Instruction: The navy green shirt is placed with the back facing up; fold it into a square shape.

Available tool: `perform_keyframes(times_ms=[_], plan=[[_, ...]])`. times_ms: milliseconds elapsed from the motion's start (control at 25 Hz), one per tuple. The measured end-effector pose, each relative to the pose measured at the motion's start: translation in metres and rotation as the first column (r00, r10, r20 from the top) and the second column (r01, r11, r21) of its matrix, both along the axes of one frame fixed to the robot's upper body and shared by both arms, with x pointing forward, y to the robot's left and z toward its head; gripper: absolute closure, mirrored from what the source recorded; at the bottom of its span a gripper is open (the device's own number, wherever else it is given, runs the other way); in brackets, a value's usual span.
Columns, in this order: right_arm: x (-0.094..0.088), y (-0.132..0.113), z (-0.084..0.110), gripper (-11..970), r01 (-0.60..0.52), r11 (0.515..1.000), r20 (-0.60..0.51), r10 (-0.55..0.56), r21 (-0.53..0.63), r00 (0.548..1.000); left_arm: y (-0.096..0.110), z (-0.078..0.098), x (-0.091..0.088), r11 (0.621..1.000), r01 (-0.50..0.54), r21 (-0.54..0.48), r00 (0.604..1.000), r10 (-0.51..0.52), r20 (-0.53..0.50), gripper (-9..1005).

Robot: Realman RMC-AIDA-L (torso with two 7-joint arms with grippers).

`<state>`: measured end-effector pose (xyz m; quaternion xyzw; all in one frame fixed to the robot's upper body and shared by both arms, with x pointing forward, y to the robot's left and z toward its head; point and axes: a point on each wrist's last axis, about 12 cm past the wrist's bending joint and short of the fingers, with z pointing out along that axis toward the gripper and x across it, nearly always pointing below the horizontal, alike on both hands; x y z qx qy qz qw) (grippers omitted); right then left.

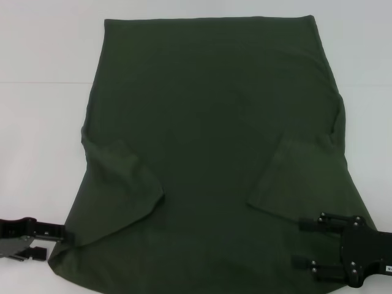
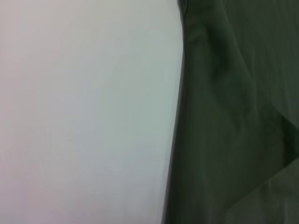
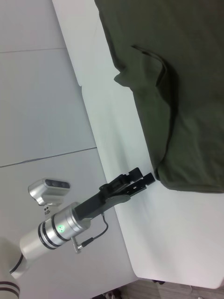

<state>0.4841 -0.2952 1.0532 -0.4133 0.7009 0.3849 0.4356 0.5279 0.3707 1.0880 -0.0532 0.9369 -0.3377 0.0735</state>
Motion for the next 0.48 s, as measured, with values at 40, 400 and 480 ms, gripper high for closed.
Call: perform_keyframes(times_ms=[40,400,480], plan=[[0.0001,0.0001,0.0000,182,0.000,1.000,0.000,0.000,0.000,1.000,-0.0009,-0.0006,0.0002,1.000,0.002,0.001,1.000,-0.002,-0.003,120],[0.0012,0.0005,0.0008,181,0.000,1.000,-0.002,0.000,0.001,1.000,-0.0040,-0.0038,-0.0003,1.000,0.011,-0.006,1.000,-0.012,-0.013,120],[0.0013,0.0007,0.0009,180,-0.002,1.000,-0.001,0.002,0.001,1.000,-0.0045,-0.0039,-0.0006,1.000,0.015,-0.008,1.000,-0.015,-0.014,120]])
